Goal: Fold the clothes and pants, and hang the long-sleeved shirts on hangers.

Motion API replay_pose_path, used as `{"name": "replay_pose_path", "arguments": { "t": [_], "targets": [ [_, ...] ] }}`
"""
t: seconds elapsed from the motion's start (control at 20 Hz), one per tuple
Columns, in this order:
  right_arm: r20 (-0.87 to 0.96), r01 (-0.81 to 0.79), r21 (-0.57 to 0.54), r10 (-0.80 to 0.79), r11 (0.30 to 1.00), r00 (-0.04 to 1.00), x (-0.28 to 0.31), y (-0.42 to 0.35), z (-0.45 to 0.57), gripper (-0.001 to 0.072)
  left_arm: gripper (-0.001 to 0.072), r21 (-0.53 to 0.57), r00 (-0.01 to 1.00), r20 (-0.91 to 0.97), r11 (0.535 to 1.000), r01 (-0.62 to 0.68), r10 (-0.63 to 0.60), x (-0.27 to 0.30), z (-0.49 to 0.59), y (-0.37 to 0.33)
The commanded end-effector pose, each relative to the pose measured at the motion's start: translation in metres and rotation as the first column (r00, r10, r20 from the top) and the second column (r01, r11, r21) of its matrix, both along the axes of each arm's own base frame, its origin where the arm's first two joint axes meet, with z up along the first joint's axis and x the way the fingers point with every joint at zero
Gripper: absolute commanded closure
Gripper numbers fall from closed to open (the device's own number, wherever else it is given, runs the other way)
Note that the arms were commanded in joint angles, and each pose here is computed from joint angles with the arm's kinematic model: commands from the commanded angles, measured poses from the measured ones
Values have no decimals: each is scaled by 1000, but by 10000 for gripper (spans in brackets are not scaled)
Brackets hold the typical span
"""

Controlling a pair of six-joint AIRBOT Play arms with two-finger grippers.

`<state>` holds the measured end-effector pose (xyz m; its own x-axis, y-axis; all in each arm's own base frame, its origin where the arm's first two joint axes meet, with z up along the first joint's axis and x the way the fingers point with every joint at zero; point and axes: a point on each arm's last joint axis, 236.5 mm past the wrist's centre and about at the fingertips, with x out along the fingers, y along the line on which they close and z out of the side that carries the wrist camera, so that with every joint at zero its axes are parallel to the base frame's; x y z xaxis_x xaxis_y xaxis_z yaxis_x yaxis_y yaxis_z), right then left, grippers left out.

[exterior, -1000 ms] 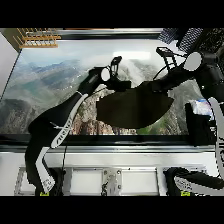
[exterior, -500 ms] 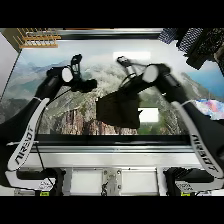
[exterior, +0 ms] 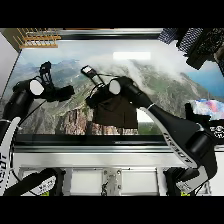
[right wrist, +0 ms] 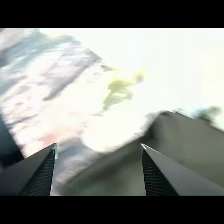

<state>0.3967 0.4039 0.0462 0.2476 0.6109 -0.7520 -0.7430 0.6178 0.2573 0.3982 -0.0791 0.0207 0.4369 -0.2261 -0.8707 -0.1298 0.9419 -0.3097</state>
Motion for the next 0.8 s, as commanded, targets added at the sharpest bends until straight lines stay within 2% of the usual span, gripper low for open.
{"name": "replay_pose_path", "arguments": {
  "t": [0.0, 0.15, 0.3, 0.35, 0.4, 0.45, 0.6, 0.75],
  "targets": [
    [-62, 230, -40, -232, 972, 971, 29, -94, 4, 150, 700, -2, 1000, -10, 1000, 0, 0, -24, -14, -1],
    [-171, 459, -90, -468, 884, 867, 33, -195, -23, 150, 700, 3, 996, 7, 996, 91, -91, -32, -19, -33],
    [-238, 613, -144, -628, 777, 741, 20, -281, -49, 150, 699, 41, 957, 90, 961, 274, -277, -25, -9, -91],
    [-250, 647, -157, -664, 746, 705, 13, -303, -55, 150, 627, 53, 935, 102, 940, 336, -340, -23, -7, -113],
    [-261, 677, -169, -695, 717, 670, 6, -321, -60, 150, 316, 66, 907, 114, 914, 400, -406, -20, -4, -138],
    [-269, 699, -178, -718, 692, 642, 0, -335, -63, 150, 249, 88, 882, 116, 889, 450, -458, -19, -4, -160],
    [-277, 744, -188, -761, 642, 587, -13, -362, -67, 150, 265, 269, 767, 63, 751, 603, -638, -15, -19, -211],
    [-276, 748, -188, -766, 636, 581, -16, -367, -67, 150, 265, 439, 660, -42, 580, 687, -750, -16, -48, -241]
  ]
}}
